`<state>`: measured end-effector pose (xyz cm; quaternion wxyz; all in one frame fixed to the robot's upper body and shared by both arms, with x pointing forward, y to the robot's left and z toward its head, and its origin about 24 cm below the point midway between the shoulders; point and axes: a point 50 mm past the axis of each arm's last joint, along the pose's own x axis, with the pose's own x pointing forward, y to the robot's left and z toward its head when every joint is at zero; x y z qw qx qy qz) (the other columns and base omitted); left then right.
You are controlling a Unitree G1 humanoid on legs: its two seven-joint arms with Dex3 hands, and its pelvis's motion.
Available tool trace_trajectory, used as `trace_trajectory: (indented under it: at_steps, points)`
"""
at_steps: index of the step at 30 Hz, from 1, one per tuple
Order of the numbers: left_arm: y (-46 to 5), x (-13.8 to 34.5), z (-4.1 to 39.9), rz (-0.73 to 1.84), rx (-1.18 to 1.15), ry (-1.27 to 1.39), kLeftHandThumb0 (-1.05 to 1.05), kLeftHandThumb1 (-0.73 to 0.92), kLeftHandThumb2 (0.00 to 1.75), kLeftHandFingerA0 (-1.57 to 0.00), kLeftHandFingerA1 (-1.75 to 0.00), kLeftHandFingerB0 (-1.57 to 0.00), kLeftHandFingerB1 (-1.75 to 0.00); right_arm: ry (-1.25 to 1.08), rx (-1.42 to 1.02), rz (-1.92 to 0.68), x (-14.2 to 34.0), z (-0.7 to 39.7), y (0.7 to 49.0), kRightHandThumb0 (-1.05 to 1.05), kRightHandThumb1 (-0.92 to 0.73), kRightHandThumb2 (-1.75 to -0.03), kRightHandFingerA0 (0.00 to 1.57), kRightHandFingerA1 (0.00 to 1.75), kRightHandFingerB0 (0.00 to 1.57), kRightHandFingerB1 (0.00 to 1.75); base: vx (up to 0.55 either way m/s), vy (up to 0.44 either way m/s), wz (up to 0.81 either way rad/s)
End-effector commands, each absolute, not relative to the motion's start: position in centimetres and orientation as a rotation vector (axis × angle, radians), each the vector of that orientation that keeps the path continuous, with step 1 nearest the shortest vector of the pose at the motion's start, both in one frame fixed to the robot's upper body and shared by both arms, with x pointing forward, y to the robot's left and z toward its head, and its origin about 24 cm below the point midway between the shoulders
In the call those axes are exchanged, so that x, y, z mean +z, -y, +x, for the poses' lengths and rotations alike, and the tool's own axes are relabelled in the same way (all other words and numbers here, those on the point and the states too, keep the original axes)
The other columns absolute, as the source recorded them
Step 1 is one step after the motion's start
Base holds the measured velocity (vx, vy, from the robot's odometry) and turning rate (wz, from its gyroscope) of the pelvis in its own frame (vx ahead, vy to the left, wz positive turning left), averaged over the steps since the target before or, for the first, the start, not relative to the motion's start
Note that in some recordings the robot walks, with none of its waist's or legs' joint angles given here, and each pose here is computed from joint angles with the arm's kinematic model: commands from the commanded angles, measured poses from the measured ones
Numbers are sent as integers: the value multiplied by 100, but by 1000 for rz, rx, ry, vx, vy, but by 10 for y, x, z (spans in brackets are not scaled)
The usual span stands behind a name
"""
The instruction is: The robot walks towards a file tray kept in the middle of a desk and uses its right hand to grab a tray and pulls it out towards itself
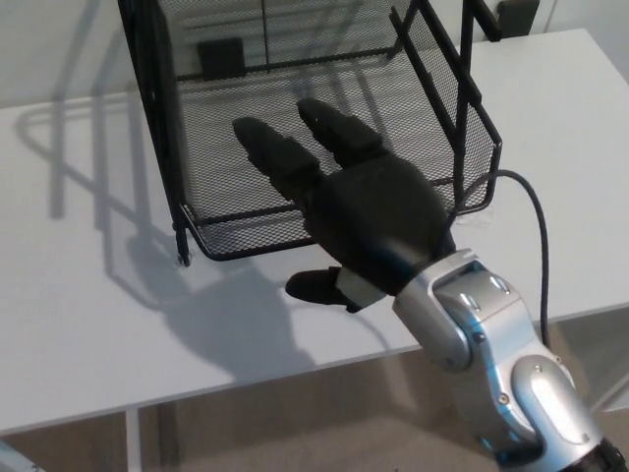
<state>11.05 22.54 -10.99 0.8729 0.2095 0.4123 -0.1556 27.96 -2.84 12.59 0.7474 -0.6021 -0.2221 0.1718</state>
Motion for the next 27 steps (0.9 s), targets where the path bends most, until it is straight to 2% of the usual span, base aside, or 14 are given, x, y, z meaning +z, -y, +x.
trace_trajectory:
  at_steps: [1,4,6,19,20,23,27]
  points:
    - [-238,-99,114,611,-370,-804,-38,64,59,-38,-40,-27,-31,109,124,-1896,114,302,50,-69,-42,-73,0,1,0,0,0,0,0]
    - [-239,-98,116,612,-376,-794,-41,64,59,-38,-42,-27,-31,138,75,-1912,114,304,52,-67,-41,-74,0,5,0,4,0,0,0]
    - [-239,-98,117,617,-383,-788,-41,65,60,-38,-41,-27,-31,149,55,-1923,114,304,51,-66,-40,-71,0,0,0,0,0,0,0]
    - [-238,-97,117,625,-395,-789,-39,65,59,-37,-40,-27,-31,100,72,-1917,108,301,48,-67,-41,-72,0,2,0,0,0,0,0]
    - [-238,-97,117,630,-396,-789,-40,65,60,-37,-39,-27,-31,82,88,-1891,105,300,47,-60,-38,-76,0,16,0,11,0,0,0]
    - [-237,-96,118,630,-397,-782,-39,65,59,-37,-42,-28,-31,41,116,-1852,101,299,47,-65,-40,-78,0,17,0,10,0,0,0]
    - [-237,-96,118,642,-401,-780,-41,65,60,-36,-42,-28,-31,-10,146,-1844,91,296,45,-68,-44,-78,0,9,0,7,0,0,0]
